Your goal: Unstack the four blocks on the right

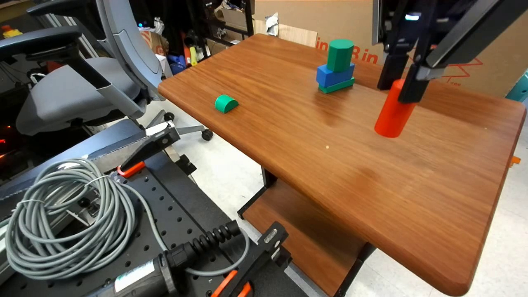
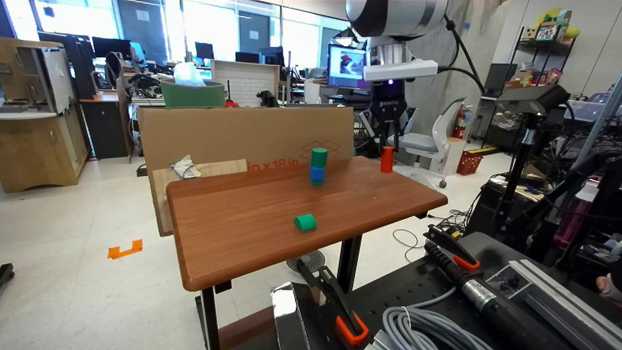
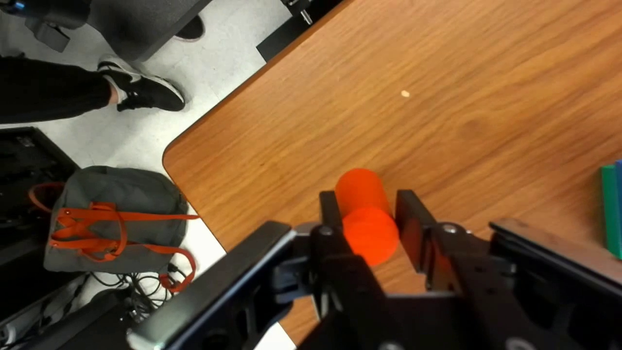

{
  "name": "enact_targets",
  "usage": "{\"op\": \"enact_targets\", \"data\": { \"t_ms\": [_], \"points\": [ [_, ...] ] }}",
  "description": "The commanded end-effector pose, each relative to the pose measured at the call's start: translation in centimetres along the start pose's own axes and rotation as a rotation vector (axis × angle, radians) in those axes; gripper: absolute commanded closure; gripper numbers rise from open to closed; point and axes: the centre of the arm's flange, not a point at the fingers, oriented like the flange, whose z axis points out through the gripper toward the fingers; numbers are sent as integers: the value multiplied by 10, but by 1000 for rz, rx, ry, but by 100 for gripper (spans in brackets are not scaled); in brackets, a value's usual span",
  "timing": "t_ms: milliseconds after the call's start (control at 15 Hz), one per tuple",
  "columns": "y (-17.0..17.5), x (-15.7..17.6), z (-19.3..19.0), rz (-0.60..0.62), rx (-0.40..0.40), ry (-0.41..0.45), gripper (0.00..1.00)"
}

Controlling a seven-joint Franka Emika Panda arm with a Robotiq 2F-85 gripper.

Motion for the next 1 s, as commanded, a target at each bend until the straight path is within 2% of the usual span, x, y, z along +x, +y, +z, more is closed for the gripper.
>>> {"op": "enact_targets", "data": {
  "t_ms": [0,200,467,533,600,800,933],
  "points": [
    [-6,14,22,23,-44,-22,91],
    [-12,16,35,21,-54,-38,91],
    [-16,12,31,-1,-48,-20,91],
    [-15,11,28,10,-44,-19,41],
    [-14,11,26,12,-40,-15,40],
    [-8,9,11,16,-16,2,19],
    [-3,4,-14,3,17,17,5]
  ]
}}
